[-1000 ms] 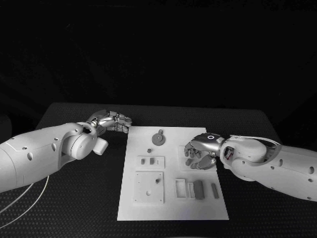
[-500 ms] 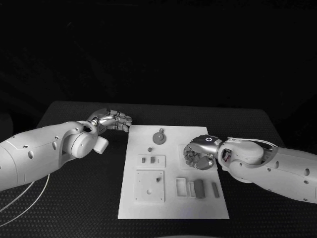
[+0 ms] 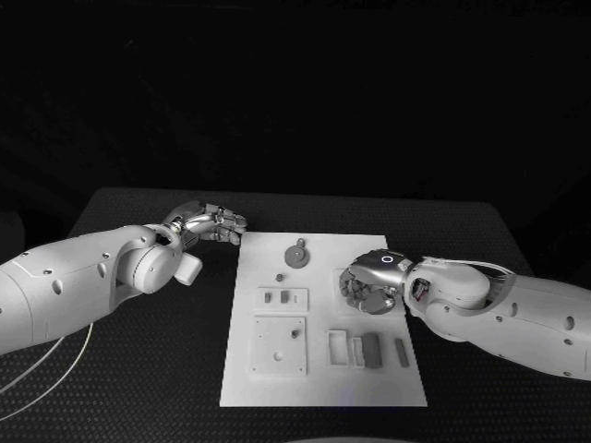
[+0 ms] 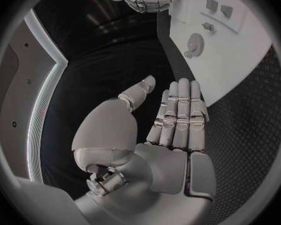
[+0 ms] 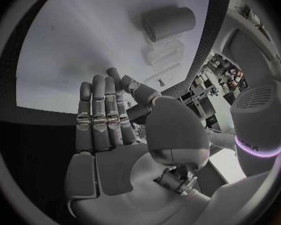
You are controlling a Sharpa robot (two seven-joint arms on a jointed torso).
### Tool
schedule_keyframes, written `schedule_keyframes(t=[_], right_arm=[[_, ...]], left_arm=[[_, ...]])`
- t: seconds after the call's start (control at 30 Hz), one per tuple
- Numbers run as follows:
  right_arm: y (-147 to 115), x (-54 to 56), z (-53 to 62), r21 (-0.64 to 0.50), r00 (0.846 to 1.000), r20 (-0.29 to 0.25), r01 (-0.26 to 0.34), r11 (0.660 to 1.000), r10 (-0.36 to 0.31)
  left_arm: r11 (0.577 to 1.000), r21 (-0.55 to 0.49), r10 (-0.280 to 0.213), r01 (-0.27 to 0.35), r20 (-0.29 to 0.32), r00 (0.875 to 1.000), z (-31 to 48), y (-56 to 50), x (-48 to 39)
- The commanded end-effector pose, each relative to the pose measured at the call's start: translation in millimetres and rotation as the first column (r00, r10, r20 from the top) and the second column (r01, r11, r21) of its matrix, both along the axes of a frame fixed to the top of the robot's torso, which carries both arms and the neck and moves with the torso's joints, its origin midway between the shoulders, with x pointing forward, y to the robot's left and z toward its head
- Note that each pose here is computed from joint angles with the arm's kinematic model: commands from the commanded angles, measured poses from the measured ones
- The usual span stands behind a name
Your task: Assemble the parts on the task board
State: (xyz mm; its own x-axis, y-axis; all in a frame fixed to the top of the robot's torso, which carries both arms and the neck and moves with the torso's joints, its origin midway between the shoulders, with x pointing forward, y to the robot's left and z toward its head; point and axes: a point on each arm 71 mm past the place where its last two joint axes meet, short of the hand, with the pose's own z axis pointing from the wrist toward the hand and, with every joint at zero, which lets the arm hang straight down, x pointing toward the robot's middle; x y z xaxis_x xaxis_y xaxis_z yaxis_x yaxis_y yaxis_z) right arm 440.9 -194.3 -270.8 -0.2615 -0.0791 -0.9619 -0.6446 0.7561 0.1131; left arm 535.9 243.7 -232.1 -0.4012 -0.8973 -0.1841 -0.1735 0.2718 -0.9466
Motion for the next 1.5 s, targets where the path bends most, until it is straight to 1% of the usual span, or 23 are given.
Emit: schedule_keyframes(t=[0.03,0.1,0.13,0.17,0.2,0.23,0.3,0.37,0.47,0.53,0.6,0.7,0.77,0.9,0.93,1.0,1.03,1.17,1.3,1.37,1.5], right_arm=[[3,-1.5,4.2,0.022,0.998,0.061,-0.015,1.0,0.014],[4,-3.1,5.8,0.029,0.998,0.067,-0.02,0.999,0.018],[4,-3.6,6.2,0.038,0.998,0.061,-0.016,0.999,0.014],[5,-4.8,7.4,0.066,0.999,0.037,-0.005,0.998,0.003],[6,-5.7,9.3,0.089,1.0,0.025,0.001,0.996,-0.003],[8,-7.0,11.9,0.098,1.0,0.028,-0.003,0.995,0.001],[11,-8.7,17.7,0.109,0.999,0.036,-0.014,0.994,0.01],[12,-8.6,24.0,0.129,0.999,0.036,-0.012,0.992,0.007],[18,-7.7,37.2,0.166,0.999,0.051,-0.026,0.986,0.017],[23,-9.0,43.1,0.213,0.999,0.028,-0.035,0.977,0.03],[29,-12.0,45.0,0.241,0.999,0.011,-0.048,0.969,0.047],[44,-16.7,46.1,0.266,0.996,-0.013,-0.086,0.96,0.093],[55,-19.0,46.6,0.28,0.993,-0.018,-0.108,0.954,0.117],[71,-23.7,43.7,0.293,0.987,-0.029,-0.141,0.946,0.156],[79,-26.7,40.4,0.296,0.984,-0.034,-0.157,0.942,0.175],[86,-30.0,37.4,0.287,0.98,-0.025,-0.18,0.941,0.195],[92,-34.3,33.1,0.278,0.976,-0.023,-0.202,0.939,0.216],[105,-42.9,24.6,0.263,0.966,-0.024,-0.242,0.934,0.257],[114,-49.6,13.2,0.24,0.957,-0.049,-0.267,0.933,0.286],[117,-51.6,6.8,0.229,0.953,-0.077,-0.27,0.935,0.294],[122,-54.0,-2.5,0.214,0.949,-0.089,-0.278,0.937,0.302]], left_arm=[[1.0,-0.007,-0.011,0.011,0.011,1.0,2.0,-2.0,0.3],[1.0,-0.007,-0.011,0.011,0.011,1.0,2.0,-1.8,0.3],[1.0,-0.007,-0.011,0.011,0.011,1.0,2.0,-1.8,0.3],[1.0,-0.007,-0.01,0.01,0.011,1.0,2.0,-1.4,0.3],[1.0,-0.007,-0.01,0.01,0.011,1.0,2.0,-1.5,0.2],[1.0,-0.007,-0.01,0.01,0.012,1.0,2.0,-1.6,0.3],[1.0,-0.007,-0.009,0.009,0.013,1.0,2.1,-1.3,0.4],[1.0,-0.006,-0.008,0.008,0.013,1.0,2.1,-1.1,0.5],[1.0,-0.007,-0.008,0.008,0.013,1.0,2.0,-1.2,0.6],[1.0,-0.007,-0.009,0.009,0.013,1.0,2.0,-1.4,0.7],[1.0,-0.006,-0.008,0.008,0.013,1.0,2.0,-1.2,0.8],[1.0,-0.006,-0.008,0.008,0.013,1.0,2.0,-1.3,0.8],[1.0,-0.006,-0.008,0.008,0.013,1.0,2.0,-1.7,0.9],[1.0,-0.008,-0.014,0.014,0.012,1.0,1.9,-4.2,0.9],[1.0,-0.009,-0.016,0.016,0.012,1.0,1.9,-4.9,1.0],[1.0,-0.009,-0.016,0.016,0.012,1.0,1.9,-5.5,1.1],[1.0,-0.01,-0.018,0.018,0.013,1.0,1.9,-6.5,1.2],[1.0,-0.011,-0.021,0.021,0.012,1.0,1.9,-7.5,1.2],[1.0,-0.011,-0.022,0.023,0.012,1.0,1.9,-8.5,1.3],[1.0,-0.011,-0.023,0.023,0.012,1.0,1.8,-9.0,1.3],[1.0,-0.013,-0.025,0.025,0.013,1.0,2.0,-10.0,1.1]])
